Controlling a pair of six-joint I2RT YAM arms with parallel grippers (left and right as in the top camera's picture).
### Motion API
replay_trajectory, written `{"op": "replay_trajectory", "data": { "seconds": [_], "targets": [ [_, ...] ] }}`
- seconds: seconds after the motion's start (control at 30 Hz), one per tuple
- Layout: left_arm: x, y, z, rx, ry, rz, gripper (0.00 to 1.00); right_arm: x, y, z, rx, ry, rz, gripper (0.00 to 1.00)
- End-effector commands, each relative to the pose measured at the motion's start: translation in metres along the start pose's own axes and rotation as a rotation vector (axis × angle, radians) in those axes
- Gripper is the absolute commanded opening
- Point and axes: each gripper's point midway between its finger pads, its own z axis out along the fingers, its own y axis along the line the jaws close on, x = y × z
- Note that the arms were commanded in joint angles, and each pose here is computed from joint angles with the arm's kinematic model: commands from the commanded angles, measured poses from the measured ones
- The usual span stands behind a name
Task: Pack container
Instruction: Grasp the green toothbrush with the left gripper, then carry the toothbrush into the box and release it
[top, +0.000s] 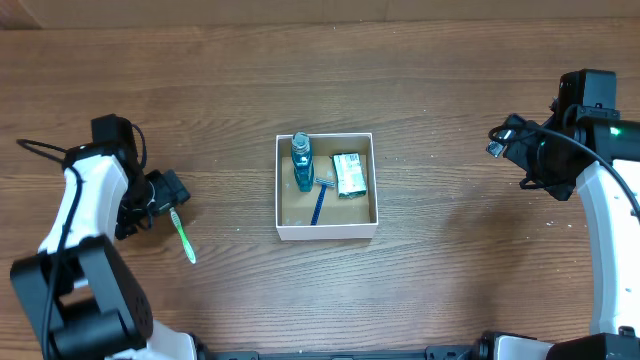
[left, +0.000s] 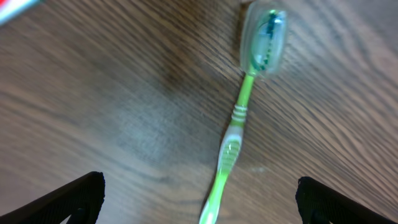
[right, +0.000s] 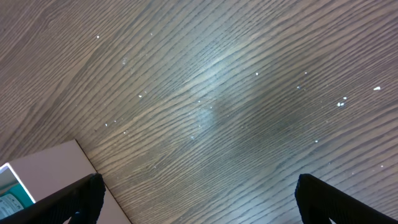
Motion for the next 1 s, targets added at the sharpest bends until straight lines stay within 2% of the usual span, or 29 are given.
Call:
{"op": "replay_trajectory", "data": {
  "seconds": [0.0, 0.2, 0.27, 0.33, 0.43, 0.57, 0.7, 0.83, 0.97],
  "targets": [
    [0.008, -0.001, 0.024, -0.015, 0.076, 0.027, 1.00, 0.000, 0.002, -0.003, -0.011, -0.010, -0.009, 1.00],
    [0.012, -0.001, 0.048, -0.036, 0.133, 0.032, 1.00, 0.000, 0.002, -0.003, -0.011, -0.010, -0.009, 1.00],
    [0.011, -0.002, 0.049, -0.036, 0.134, 0.032, 0.94, 0.000, 0.002, -0.003, -0.011, -0.010, -0.009, 1.00],
    [0.011, -0.002, 0.050, -0.035, 0.135, 0.032, 0.82, 0.000, 0.002, -0.003, -0.011, -0.010, -0.009, 1.00],
    [0.011, -0.002, 0.050, -0.036, 0.135, 0.032, 0.52, 0.000, 0.002, -0.003, -0.011, -0.010, -0.009, 1.00],
    [0.012, -0.002, 0.050, -0.037, 0.138, 0.032, 0.29, 0.000, 0.002, -0.003, -0.011, -0.010, -0.009, 1.00],
    [0.012, -0.004, 0.050, -0.035, 0.133, 0.037, 0.22, 0.000, 0.002, -0.003, -0.011, -0.010, -0.009, 1.00],
    [0.012, -0.006, 0.050, -0.034, 0.130, 0.043, 0.08, 0.000, 0.002, -0.003, -0.011, -0.010, -0.009, 1.00],
    [0.012, -0.009, 0.049, -0.035, 0.128, 0.056, 0.04, 0.000, 0.002, -0.003, -0.011, -0.010, -0.009, 1.00]
  ]
}}
